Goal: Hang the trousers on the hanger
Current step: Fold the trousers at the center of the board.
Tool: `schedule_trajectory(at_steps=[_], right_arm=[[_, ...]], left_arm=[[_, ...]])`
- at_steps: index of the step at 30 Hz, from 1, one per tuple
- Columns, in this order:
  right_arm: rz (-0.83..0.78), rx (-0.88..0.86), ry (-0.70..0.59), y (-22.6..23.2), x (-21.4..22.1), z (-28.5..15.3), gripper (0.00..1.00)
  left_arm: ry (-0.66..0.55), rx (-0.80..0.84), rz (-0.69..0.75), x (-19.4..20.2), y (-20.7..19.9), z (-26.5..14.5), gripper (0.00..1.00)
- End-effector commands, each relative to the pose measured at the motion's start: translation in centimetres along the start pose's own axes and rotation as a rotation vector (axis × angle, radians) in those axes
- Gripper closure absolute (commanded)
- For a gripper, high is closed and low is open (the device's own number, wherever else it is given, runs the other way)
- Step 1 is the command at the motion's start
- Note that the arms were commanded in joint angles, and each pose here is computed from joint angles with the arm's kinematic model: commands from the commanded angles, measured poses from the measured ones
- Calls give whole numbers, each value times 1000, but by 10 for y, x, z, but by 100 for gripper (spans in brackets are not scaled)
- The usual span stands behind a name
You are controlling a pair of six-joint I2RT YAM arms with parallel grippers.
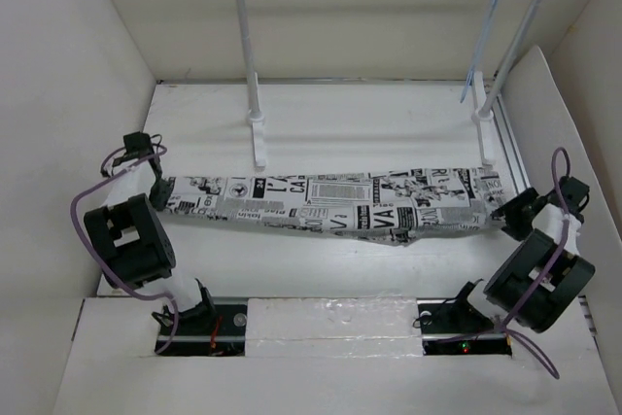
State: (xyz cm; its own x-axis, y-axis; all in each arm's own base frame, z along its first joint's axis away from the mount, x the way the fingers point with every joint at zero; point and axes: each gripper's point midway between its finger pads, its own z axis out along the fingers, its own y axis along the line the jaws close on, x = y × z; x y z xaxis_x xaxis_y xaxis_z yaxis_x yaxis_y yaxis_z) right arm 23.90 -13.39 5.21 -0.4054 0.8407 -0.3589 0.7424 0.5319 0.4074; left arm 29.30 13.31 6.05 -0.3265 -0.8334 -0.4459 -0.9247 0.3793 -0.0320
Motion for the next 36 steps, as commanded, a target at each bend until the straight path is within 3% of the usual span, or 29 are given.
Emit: schedule_trajectory(at_steps=[1,4,8,11,14,18,20,21,22,23,24,27,31,33,36], right_arm=[[-98,-2,-193,4,-50,-24,36],[-94,-22,-162,9,-48,-26,23],[-84,36,-178,-5,-43,-29,18],[-82,14,-163,-9,-31,-14,14],[-84,-13,-71,-11,-17,4,13],[-54,-67,-32,-8,-5,20,14],[-26,-109,-4,-3,0,26,20],[-21,-114,-4,-2,-1,28,28],[-19,-124,-10,1,-4,29,34],[-11,-148,-13,5,-6,30,44],[-14,-178,-33,11,-12,31,63],[-40,-266,-53,32,-24,18,100],[-175,-277,-206,67,-60,-43,100],[-337,-282,-271,110,-68,-82,100],[-403,-309,-324,129,-63,-109,100]], left_arm=[[-62,-69,-60,-14,38,0,73],[-52,-48,-73,-15,37,-5,57],[-71,121,-116,-28,7,-42,55],[-76,326,-20,-10,-42,-73,57],[-66,536,136,40,-88,-109,59],[-7,674,328,124,-123,-151,63],[27,719,434,172,-131,-168,65],[39,728,467,188,-131,-172,66],[52,738,481,203,-132,-177,72],[66,754,551,233,-130,-184,76],[74,762,582,248,-128,-188,78],[79,757,661,289,-119,-193,86],[136,777,757,338,-111,-196,98],[152,763,793,363,-110,-194,100],[162,791,853,389,-109,-198,100]])
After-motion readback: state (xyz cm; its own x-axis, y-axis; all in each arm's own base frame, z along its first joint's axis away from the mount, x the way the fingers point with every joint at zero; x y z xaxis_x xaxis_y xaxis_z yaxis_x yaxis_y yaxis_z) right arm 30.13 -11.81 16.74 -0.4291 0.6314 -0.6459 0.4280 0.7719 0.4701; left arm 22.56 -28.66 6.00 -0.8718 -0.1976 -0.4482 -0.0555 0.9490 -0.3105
